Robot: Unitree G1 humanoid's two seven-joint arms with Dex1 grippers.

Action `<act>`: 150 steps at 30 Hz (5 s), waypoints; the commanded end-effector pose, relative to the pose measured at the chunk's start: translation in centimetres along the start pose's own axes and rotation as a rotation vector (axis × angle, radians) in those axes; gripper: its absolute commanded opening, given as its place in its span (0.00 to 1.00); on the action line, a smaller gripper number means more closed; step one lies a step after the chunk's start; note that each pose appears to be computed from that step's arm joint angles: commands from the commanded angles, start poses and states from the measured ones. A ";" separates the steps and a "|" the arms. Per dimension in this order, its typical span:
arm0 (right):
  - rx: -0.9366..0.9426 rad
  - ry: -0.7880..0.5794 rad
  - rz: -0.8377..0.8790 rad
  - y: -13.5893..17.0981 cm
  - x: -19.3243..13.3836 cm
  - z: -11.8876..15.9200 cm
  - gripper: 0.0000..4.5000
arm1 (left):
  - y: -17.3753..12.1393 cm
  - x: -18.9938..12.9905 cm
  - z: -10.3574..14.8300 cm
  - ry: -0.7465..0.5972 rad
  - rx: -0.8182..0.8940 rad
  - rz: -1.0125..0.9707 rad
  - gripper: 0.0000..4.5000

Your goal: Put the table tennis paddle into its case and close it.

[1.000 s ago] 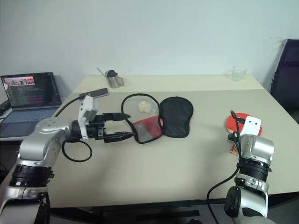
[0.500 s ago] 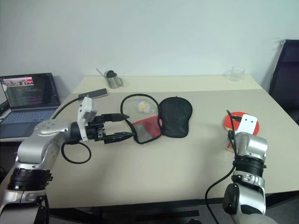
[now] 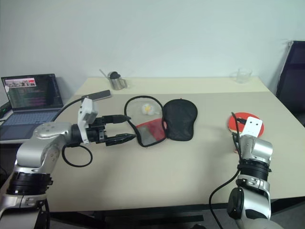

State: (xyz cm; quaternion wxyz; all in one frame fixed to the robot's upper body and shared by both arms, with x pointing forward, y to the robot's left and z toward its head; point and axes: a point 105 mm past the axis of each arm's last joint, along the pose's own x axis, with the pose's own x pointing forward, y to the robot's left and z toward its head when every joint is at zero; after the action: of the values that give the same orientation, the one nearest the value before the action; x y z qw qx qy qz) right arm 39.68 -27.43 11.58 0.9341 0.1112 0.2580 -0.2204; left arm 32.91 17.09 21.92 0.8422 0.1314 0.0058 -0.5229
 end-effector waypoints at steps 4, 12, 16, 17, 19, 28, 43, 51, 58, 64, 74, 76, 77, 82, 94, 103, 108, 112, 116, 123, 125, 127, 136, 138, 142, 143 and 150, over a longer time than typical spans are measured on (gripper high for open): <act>0.041 -0.149 0.122 3.2 -2.6 4.9 0.25 | 0.6 -0.9 1.6 -0.019 0.057 0.027 1.00; 0.027 -0.162 0.307 8.4 -4.6 5.7 0.25 | 0.9 -1.3 1.5 -0.013 0.052 0.049 1.00; -0.093 -0.136 0.525 16.6 -6.2 3.8 0.25 | 1.1 -1.8 1.6 -0.010 0.049 0.075 1.00; -0.099 -0.144 0.567 18.3 -6.8 3.8 0.25 | 1.0 -1.9 1.6 -0.010 0.050 0.073 1.00; -0.113 -0.152 0.645 21.2 -7.9 3.7 0.25 | 0.7 -2.1 1.6 -0.007 0.049 0.074 1.00; -0.140 -0.156 0.715 26.6 -9.3 2.4 0.25 | -0.2 -3.5 1.4 0.008 0.038 0.119 1.00; -0.149 -0.088 0.616 26.4 -8.0 -0.5 0.25 | -1.0 -4.0 1.1 0.026 0.023 0.152 1.00; -0.147 -0.065 0.601 26.4 -7.3 -1.4 0.25 | -1.2 -4.0 1.3 0.026 0.023 0.139 1.00; -0.154 -0.091 0.576 26.3 -6.7 -1.4 0.25 | -1.1 -4.0 1.4 0.029 0.027 0.142 1.00; -0.170 -0.093 0.578 26.2 -6.3 -2.0 0.25 | -1.1 -4.0 1.5 0.031 0.030 0.143 1.00; -0.135 -0.085 0.613 26.6 -6.4 -2.1 0.85 | -1.1 -4.2 1.6 0.036 0.033 0.148 1.00; -0.134 -0.087 0.610 26.5 -6.4 -2.0 0.99 | -1.0 -4.3 1.6 0.038 0.034 0.150 1.00; -0.133 -0.088 0.608 26.4 -6.3 -2.0 0.99 | -1.0 -4.3 1.6 0.038 0.035 0.152 1.00; -0.125 -0.095 0.591 26.2 -6.1 -1.7 0.99 | -0.9 -4.3 1.7 0.038 0.037 0.153 1.00; -0.177 -0.076 0.539 25.7 -5.6 -2.5 0.99 | -1.0 -4.1 1.7 0.038 0.038 0.153 1.00; -0.190 -0.080 0.539 26.0 -5.8 -2.9 0.62 | -1.1 -4.4 1.7 0.041 0.040 0.158 1.00; -0.192 -0.086 0.540 25.9 -5.7 -2.8 0.24 | -1.1 -4.4 1.7 0.042 0.039 0.158 1.00; -0.191 -0.094 0.536 25.8 -5.7 -2.5 0.24 | -1.1 -4.3 1.7 0.041 0.040 0.160 1.00; -0.151 -0.124 0.510 25.4 -5.5 -1.5 0.24 | -1.1 -4.2 1.6 0.038 0.039 0.159 1.00; -0.135 -0.160 0.469 24.7 -5.2 -0.7 0.24 | -1.2 -4.0 1.6 0.034 0.037 0.150 1.00; -0.137 -0.156 0.468 24.7 -5.2 -0.8 0.24 | -1.2 -4.0 1.6 0.033 0.036 0.149 1.00; -0.147 -0.155 0.468 24.8 -5.2 -0.9 0.24 | -1.1 -3.9 1.6 0.033 0.036 0.148 1.00; -0.210 -0.127 0.467 24.9 -5.1 -2.0 0.24 | -1.1 -3.9 1.6 0.036 0.037 0.150 1.00; -0.217 -0.120 0.465 24.9 -5.1 -2.1 0.24 | -1.1 -4.0 1.6 0.037 0.037 0.150 1.00; -0.215 -0.120 0.468 25.0 -5.1 -2.2 0.24 | -1.1 -4.0 1.5 0.039 0.036 0.151 1.00; -0.214 -0.118 0.470 25.0 -5.2 -2.2 0.32 | -1.2 -4.0 1.5 0.040 0.036 0.151 1.00; -0.208 -0.123 0.461 24.9 -5.1 -2.0 0.81 | -1.1 -4.1 1.5 0.042 0.036 0.154 1.00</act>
State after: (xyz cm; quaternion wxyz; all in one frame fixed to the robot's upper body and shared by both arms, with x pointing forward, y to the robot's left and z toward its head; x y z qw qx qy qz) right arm 46.23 -3.43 13.37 0.9754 0.0575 0.2120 0.0159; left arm 30.22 19.93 22.48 0.8787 0.1426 0.0267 -0.4548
